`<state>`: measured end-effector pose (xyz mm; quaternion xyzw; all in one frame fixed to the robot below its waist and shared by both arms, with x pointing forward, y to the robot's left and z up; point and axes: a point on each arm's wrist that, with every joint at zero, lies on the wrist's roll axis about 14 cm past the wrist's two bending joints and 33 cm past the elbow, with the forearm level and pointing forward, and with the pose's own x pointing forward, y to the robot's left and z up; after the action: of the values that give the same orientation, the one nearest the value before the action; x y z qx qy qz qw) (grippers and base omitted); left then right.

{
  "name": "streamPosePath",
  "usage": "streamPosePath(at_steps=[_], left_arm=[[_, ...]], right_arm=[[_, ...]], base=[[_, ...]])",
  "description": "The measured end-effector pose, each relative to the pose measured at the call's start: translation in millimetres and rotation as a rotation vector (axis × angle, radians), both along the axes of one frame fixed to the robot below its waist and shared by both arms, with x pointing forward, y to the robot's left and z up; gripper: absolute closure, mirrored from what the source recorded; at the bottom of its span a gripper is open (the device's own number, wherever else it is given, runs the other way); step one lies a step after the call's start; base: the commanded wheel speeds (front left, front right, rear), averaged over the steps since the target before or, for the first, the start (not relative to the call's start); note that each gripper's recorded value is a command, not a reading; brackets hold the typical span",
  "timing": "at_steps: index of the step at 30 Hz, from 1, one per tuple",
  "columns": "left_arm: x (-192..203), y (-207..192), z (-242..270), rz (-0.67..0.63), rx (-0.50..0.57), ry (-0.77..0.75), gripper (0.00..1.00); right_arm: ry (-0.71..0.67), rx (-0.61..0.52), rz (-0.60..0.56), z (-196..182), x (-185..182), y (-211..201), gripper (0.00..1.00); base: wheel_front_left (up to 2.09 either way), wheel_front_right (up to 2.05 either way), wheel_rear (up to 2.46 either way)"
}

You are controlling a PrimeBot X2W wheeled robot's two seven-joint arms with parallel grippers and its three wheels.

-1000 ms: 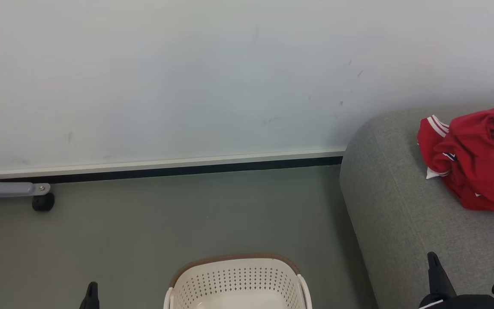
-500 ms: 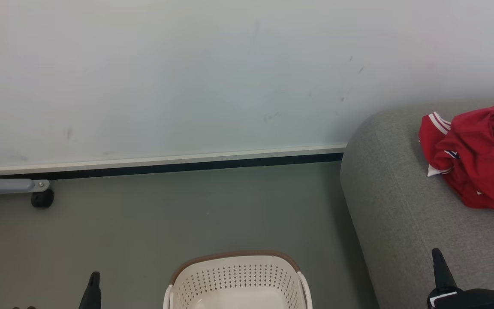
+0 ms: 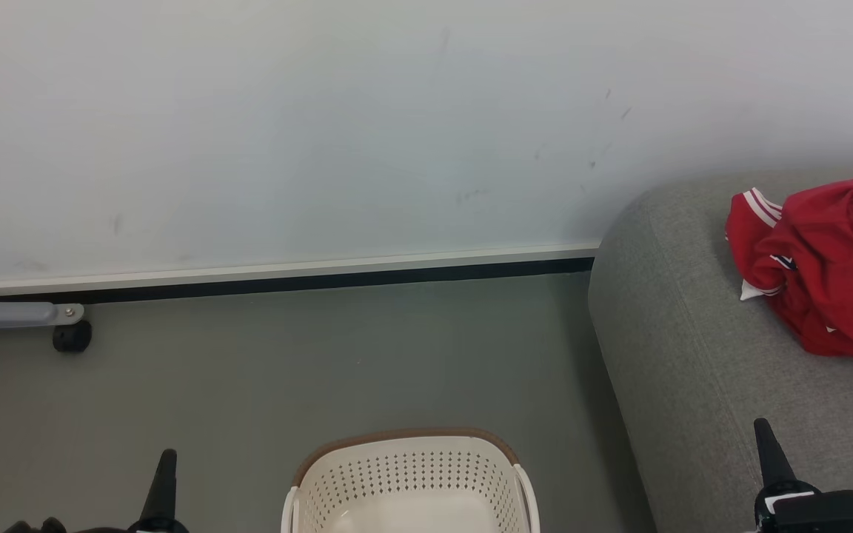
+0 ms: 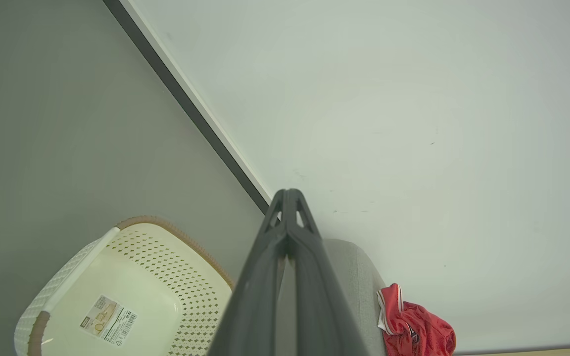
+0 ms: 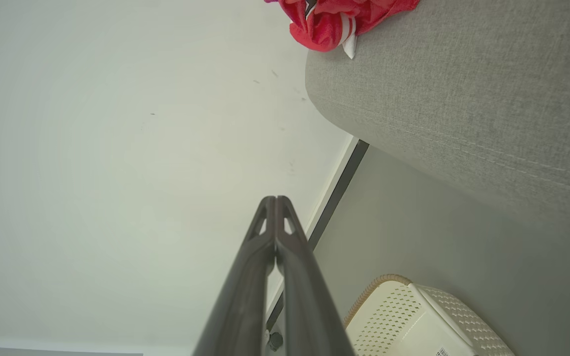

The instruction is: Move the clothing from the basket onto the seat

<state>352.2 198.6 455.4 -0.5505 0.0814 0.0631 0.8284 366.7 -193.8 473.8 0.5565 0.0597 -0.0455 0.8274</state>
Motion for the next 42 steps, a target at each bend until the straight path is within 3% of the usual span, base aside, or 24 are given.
streamPosePath(at_steps=[29, 42], left_arm=[[24.6, -6.7, 20.2, 0.024, -0.376, -0.098, 1.0], [26.3, -6.8, 23.0, 0.025, -0.398, -0.111, 1.0]], right_arm=[[-0.058, 0.376, -0.062, 4.4, 11.2, -12.1, 1.0], [-0.071, 0.385, -0.057, 8.2, 14.1, -11.6, 1.0]], base=[[0.0, 0.0, 0.0], [0.0, 0.0, 0.0]])
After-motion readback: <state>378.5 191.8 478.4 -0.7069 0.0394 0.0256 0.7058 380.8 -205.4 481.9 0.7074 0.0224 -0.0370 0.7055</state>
